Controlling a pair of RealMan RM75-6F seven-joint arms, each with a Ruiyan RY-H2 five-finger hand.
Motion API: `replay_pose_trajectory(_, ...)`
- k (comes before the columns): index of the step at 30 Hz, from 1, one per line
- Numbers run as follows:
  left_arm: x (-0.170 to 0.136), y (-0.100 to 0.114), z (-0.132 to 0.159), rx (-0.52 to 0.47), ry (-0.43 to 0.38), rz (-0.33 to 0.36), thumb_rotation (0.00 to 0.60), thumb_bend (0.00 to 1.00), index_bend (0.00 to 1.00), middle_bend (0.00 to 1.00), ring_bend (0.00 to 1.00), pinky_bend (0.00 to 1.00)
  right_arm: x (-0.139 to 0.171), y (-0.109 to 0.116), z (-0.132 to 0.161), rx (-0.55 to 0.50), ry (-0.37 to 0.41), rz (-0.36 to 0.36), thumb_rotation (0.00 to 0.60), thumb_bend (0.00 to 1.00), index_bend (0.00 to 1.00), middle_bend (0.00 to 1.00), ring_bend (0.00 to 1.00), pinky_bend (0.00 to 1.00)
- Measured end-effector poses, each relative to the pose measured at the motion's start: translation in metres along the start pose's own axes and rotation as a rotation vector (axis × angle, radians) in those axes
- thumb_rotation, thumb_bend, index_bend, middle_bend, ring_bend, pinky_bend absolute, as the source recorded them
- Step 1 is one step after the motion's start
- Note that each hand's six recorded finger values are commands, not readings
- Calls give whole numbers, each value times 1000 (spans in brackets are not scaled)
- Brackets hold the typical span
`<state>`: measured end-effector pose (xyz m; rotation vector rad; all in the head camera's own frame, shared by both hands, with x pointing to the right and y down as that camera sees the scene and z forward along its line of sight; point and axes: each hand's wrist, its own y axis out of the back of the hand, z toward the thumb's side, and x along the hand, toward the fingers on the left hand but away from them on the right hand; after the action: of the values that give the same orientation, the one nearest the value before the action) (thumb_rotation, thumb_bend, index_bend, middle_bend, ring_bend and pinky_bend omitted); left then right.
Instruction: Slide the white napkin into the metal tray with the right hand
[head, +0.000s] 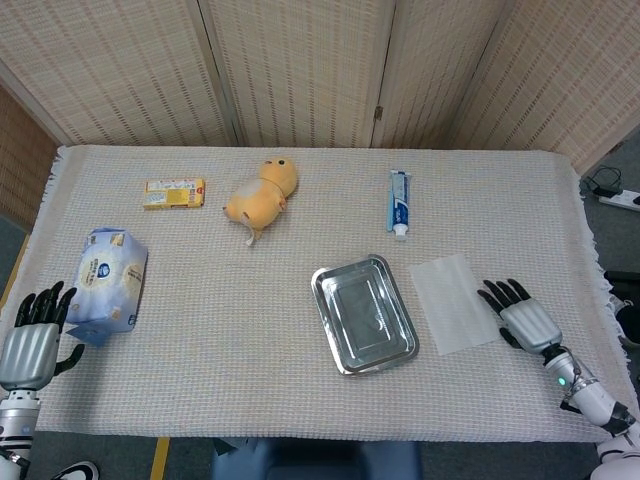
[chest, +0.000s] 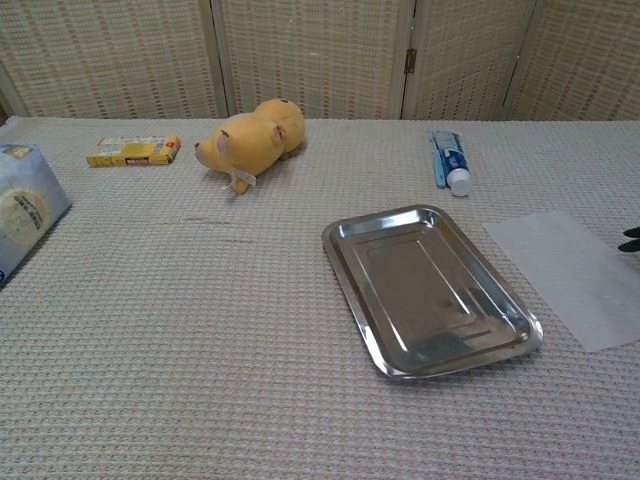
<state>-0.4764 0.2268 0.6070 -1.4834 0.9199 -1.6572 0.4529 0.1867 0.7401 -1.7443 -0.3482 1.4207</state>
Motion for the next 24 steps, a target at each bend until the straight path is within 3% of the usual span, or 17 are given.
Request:
replay_pose_trajectory(10,-1,0,3,2,-7,4,600,349,0,0,0,0,3,4,14,-25,59,-37,600,450,4,0,0,0)
replay_pose_trajectory(24,6,-3,8,0,-21,-6,600,349,0,0,0,0,18,9,48,-81,211,-85,600,451,4,0,0,0)
